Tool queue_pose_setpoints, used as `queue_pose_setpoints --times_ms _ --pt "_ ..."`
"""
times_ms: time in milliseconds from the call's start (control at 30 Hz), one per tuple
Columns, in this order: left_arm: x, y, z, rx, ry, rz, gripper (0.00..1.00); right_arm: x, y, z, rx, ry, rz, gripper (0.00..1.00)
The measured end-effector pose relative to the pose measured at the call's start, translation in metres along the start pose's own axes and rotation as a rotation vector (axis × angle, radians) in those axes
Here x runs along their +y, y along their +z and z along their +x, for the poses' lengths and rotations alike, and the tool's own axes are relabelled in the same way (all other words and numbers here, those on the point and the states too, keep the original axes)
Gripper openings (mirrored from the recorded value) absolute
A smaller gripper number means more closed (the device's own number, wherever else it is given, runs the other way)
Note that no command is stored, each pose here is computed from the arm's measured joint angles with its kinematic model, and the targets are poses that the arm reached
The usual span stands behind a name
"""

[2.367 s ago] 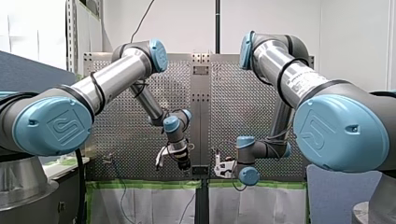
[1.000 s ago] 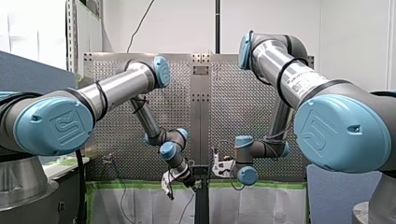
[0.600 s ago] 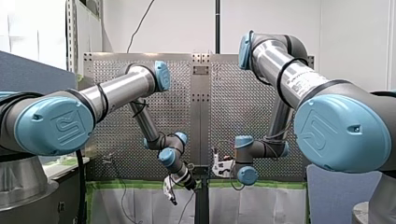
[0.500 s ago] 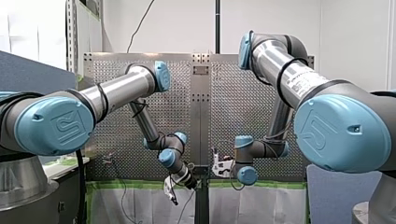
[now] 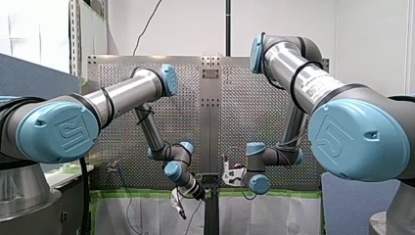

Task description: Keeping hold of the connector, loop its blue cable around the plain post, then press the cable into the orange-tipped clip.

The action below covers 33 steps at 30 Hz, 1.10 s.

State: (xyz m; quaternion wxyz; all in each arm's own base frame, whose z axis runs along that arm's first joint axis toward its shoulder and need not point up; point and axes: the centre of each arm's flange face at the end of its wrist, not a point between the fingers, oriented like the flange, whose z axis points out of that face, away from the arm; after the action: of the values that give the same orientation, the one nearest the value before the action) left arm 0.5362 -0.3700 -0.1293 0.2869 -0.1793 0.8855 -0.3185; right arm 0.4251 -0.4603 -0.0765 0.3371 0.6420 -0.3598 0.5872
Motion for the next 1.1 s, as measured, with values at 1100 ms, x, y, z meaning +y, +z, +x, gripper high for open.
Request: queue_pose_setpoints --times_ms 1100 --pt "-0.004 -0.051 -0.027 -0.205 0.328 -0.193 0.0 0.009 0.0 -0.003 -0.015 0.014 -0.015 0.0"
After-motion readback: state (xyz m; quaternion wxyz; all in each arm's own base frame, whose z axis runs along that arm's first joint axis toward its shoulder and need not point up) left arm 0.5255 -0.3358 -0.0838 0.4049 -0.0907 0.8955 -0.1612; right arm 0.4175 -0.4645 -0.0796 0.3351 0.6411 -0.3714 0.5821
